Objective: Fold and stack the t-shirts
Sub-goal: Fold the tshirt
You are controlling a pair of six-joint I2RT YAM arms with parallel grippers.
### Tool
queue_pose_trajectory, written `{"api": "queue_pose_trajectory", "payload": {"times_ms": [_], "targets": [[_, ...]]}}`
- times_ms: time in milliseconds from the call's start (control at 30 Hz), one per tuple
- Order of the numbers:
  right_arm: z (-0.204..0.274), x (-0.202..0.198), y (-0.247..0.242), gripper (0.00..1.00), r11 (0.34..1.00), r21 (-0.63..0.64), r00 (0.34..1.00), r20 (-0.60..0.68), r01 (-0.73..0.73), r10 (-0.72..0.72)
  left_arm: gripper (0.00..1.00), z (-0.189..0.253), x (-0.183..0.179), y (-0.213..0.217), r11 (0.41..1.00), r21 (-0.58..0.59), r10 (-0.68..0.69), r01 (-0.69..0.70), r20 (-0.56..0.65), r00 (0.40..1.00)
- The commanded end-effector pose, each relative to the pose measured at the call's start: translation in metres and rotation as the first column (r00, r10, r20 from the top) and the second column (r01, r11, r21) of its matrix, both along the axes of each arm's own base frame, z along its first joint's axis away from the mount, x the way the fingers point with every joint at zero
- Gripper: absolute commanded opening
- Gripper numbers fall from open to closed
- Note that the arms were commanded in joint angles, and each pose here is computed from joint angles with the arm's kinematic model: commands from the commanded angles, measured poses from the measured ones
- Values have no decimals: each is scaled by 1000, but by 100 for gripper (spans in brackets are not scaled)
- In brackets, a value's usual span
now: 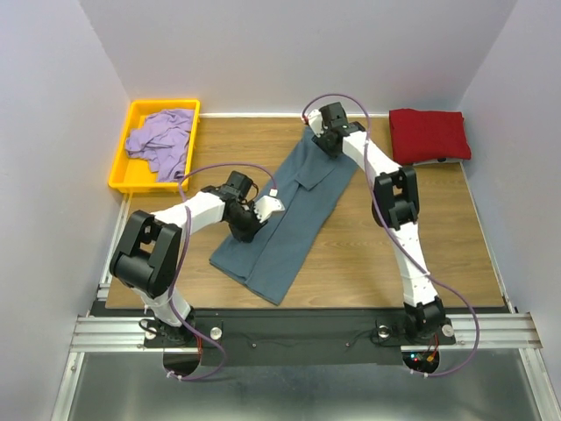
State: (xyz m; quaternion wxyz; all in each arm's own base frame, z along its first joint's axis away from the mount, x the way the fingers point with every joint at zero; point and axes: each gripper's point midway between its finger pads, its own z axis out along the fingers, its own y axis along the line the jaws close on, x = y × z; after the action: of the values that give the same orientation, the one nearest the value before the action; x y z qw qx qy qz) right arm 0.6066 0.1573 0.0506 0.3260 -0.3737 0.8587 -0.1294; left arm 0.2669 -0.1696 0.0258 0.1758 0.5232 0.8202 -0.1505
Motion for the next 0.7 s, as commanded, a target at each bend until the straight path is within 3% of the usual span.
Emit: {"api": "queue_pose_trajectory", "payload": {"times_ms": [0,133,300,400,467,667], "targets": [[93,-6,-10,48,990,132,988,138,55,-73,25,58,27,-20,992,-119,58,-46,100,993],[117,-34,-9,51,975,213,989,118,66,-93,27,87,59,-31,989,-145,61,-31,212,975],[94,-63,-7,50,946,291,988,11,143,-153,27,86,93,-41,994,-110,19,10,261,965],[67,-79,-3,44,925,326,981,-83,194,-176,23,74,108,-44,996,-82,4,20,274,962],[50,-88,-3,36,917,331,973,-137,223,-187,14,71,116,-47,997,-62,-14,34,299,954],[13,-96,-5,23,906,315,950,-222,283,-220,2,30,104,-49,990,80,-136,118,285,949]]}}
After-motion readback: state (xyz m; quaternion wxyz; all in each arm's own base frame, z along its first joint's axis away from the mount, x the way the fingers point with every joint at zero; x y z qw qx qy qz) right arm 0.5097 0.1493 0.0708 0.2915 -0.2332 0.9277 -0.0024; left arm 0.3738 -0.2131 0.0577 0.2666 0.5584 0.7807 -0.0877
